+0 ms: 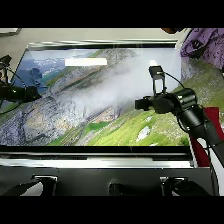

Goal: Fold the clothes and pants, and hang the long-sleeved shirts on hangers.

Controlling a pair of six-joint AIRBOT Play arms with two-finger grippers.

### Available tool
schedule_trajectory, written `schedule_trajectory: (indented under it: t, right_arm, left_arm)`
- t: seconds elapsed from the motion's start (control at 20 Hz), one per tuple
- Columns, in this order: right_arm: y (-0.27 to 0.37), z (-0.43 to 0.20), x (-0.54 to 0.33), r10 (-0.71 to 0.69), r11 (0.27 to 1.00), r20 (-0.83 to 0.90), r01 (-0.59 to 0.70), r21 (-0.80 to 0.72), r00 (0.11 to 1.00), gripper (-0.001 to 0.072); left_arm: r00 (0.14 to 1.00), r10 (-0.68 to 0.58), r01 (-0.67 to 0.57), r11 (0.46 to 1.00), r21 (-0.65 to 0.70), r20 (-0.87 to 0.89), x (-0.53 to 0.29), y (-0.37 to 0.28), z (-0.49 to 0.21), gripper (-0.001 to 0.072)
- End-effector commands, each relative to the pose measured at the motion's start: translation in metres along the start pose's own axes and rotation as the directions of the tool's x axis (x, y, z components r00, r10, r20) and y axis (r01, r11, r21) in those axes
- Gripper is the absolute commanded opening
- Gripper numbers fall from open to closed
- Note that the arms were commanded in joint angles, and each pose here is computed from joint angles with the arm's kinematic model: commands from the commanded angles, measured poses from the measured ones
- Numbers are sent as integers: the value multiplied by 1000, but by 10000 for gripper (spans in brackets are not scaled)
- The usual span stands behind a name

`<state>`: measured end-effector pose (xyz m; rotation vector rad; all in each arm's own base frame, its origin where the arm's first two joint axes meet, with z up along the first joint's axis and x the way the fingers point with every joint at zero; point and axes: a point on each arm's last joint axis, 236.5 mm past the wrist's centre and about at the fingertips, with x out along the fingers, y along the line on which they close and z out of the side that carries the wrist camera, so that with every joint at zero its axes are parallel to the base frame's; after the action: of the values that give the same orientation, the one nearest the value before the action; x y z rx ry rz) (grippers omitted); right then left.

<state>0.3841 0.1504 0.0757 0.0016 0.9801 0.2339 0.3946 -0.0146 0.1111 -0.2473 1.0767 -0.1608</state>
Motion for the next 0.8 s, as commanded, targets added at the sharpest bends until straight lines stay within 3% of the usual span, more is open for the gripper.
schedule_trajectory:
  t: [0.0,0.55,0.6,0.65,0.7,0.75]
  right_arm:
    - [1,0,0,1,1000,1,-1,-1,1000,34]
    - [1,0,0,1,1000,1,-1,-1,1000,34]
    - [1,0,0,1,1000,1,-1,-1,1000,34]
    - [1,1,0,1,1000,2,-1,-1,1000,34]
    - [1,0,0,1,1000,1,-1,-1,1000,34]
    - [0,0,0,1,1000,1,-1,-1,1000,34]
  left_arm:
    - [1000,0,0,1000,1,0,0,0,0,22]
    - [999,6,-6,1000,0,40,0,1,9,23]
    - [999,25,-24,1000,-4,49,1,6,12,104]
    - [996,69,-66,996,-54,53,5,18,14,455]
    - [990,131,-126,986,-114,42,11,36,15,720]
    - [980,198,-191,969,-157,32,18,59,16,720]
